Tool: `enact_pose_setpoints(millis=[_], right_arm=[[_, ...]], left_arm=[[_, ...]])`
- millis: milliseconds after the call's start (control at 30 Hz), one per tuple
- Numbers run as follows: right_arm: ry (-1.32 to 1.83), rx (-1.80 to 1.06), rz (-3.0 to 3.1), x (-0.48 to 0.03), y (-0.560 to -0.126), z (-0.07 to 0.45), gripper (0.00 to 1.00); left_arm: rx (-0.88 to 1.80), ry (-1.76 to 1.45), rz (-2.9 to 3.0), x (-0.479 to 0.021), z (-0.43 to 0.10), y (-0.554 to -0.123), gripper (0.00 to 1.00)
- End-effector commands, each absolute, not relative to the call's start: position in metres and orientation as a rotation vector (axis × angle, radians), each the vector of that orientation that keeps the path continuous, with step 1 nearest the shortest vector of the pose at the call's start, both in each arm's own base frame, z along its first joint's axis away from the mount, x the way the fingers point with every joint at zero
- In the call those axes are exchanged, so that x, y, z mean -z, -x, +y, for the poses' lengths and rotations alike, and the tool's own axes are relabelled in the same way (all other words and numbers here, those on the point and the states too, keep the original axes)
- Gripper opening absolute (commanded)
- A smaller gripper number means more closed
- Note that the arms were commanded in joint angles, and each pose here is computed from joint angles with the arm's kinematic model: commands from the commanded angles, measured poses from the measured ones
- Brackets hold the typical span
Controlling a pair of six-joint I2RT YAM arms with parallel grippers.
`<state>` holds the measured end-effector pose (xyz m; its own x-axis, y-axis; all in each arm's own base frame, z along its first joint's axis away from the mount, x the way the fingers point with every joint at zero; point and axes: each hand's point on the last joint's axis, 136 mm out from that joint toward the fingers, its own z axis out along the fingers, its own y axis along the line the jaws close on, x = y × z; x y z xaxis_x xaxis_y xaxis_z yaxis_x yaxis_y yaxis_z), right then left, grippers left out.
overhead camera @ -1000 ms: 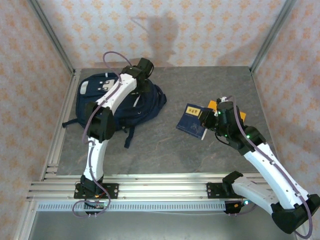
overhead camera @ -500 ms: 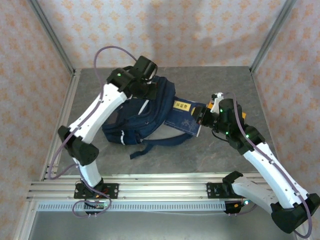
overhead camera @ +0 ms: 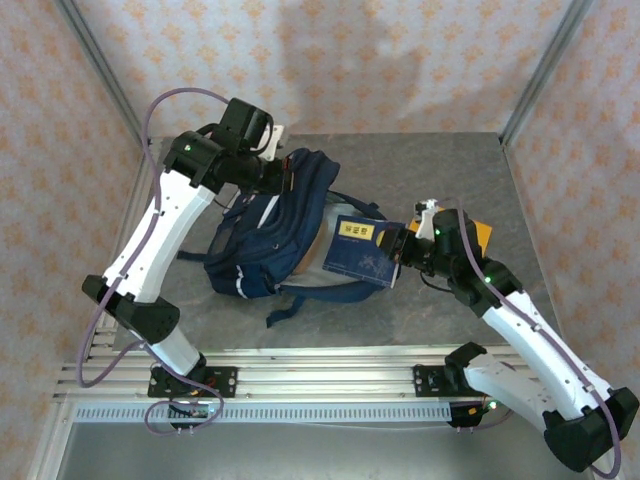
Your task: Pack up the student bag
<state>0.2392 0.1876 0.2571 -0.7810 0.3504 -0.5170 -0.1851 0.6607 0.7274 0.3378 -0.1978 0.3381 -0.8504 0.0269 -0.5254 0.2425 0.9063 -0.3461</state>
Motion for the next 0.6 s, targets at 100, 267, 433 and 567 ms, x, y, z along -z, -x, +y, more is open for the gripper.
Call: enact_pose_setpoints(millis=[100,267,433,567], right_arm=[[-0.146,-1.357,2.024,-0.327,-0.254,0.215,0.0],[-0.202,-1.472,2.038,-0.331,-0.282,0.241,0.0],[-0.196,-1.432,2.12,-0.311,-0.304,0.272,0.0],[-0.216,-1.228,2.261,-0.274,-0.317,0.278,0.0]], left_arm=[[0.725,-0.273,2.321,-0.397,-0.212,-0.345,0.0],[0.772,-0.291,2.295,-0.404,-0.217,-0.345,0.0],[0.816,-0.315,2.274,-0.41,-0.219,-0.341,0.0],[0.891,-0.289,2.22,-0.426,-0.214,-0.336,0.0]])
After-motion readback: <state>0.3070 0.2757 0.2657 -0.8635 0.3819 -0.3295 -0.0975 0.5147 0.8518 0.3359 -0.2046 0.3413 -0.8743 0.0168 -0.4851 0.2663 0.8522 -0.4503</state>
